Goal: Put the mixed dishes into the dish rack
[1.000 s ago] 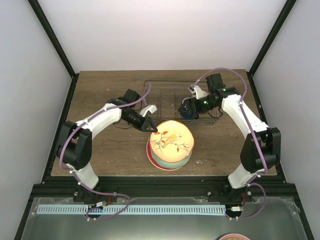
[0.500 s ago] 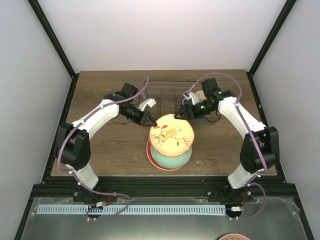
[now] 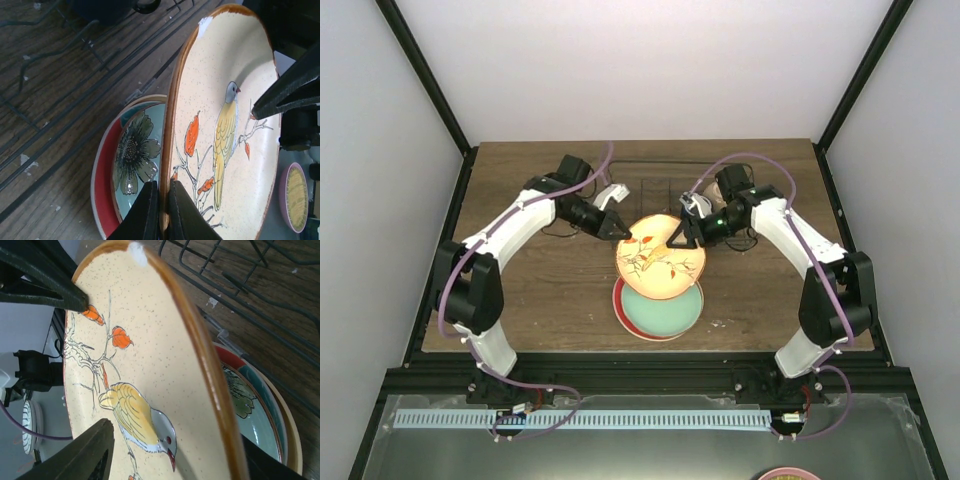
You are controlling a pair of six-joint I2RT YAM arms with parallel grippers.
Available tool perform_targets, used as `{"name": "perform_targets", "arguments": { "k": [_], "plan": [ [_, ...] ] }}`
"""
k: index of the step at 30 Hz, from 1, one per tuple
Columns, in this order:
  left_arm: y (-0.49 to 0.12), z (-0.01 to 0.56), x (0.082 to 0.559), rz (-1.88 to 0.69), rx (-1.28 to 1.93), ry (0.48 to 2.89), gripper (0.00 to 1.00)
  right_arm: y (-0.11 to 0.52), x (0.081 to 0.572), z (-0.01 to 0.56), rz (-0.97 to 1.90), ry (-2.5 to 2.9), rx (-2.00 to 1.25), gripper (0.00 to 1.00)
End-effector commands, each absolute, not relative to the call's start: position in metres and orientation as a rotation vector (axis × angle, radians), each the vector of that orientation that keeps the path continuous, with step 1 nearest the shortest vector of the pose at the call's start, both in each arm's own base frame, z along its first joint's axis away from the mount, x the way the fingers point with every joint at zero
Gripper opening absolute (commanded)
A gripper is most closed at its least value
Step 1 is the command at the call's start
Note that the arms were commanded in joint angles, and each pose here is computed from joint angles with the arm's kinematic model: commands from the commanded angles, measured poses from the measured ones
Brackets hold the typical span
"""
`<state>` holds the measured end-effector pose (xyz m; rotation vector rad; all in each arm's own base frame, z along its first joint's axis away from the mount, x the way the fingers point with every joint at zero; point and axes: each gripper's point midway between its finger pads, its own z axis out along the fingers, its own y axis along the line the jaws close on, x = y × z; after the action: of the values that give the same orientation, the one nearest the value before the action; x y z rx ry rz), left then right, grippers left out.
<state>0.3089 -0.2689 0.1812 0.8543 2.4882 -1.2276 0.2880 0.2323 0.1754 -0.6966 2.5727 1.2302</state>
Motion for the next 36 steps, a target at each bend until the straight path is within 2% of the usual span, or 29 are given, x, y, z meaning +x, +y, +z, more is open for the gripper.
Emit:
{"name": "perform_targets", "arguments": {
  "k": [1,3,7,11,14,19,20,25,31,32,36],
  "plan": [
    [-0.272,0.205,0.325,-1.263,0.89,2.37,0.0,0.239,0.28,0.182,1.319,2.534,-0.728,0.49],
    [-0.27,0.205,0.329,-1.257,0.883,2.367,0.0,0.24,0.279,0.182,1.34,2.527,-0.732,0.41],
    [-0.269,0.205,0.333,-1.245,0.88,2.358,0.0,0.242,0.277,0.181,1.373,2.522,-0.733,0.3],
    [-0.27,0.202,0.336,-1.24,0.878,2.356,0.0,0.246,0.277,0.182,1.414,2.506,-0.738,0.11],
    [-0.27,0.201,0.339,-1.235,0.872,2.355,0.0,0.247,0.279,0.181,1.421,2.505,-0.738,0.01],
    [-0.27,0.199,0.341,-1.225,0.869,2.359,0.0,0.247,0.287,0.183,1.379,2.497,-0.737,0.01],
    [-0.269,0.199,0.341,-1.219,0.867,2.36,0.02,0.247,0.29,0.184,1.364,2.493,-0.738,0.01],
    [-0.266,0.214,0.347,-1.194,0.852,2.348,0.3,0.248,0.308,0.196,1.28,2.451,-0.765,0.01],
    [-0.252,0.252,0.368,-1.107,0.789,2.295,0.92,0.252,0.33,0.215,1.211,2.38,-0.805,0.01],
    [-0.249,0.255,0.37,-1.087,0.778,2.293,0.99,0.252,0.334,0.218,1.193,2.37,-0.814,0.01],
    [-0.233,0.269,0.384,-0.952,0.715,2.282,1.0,0.251,0.354,0.234,1.083,2.326,-0.865,0.01]
  ]
}}
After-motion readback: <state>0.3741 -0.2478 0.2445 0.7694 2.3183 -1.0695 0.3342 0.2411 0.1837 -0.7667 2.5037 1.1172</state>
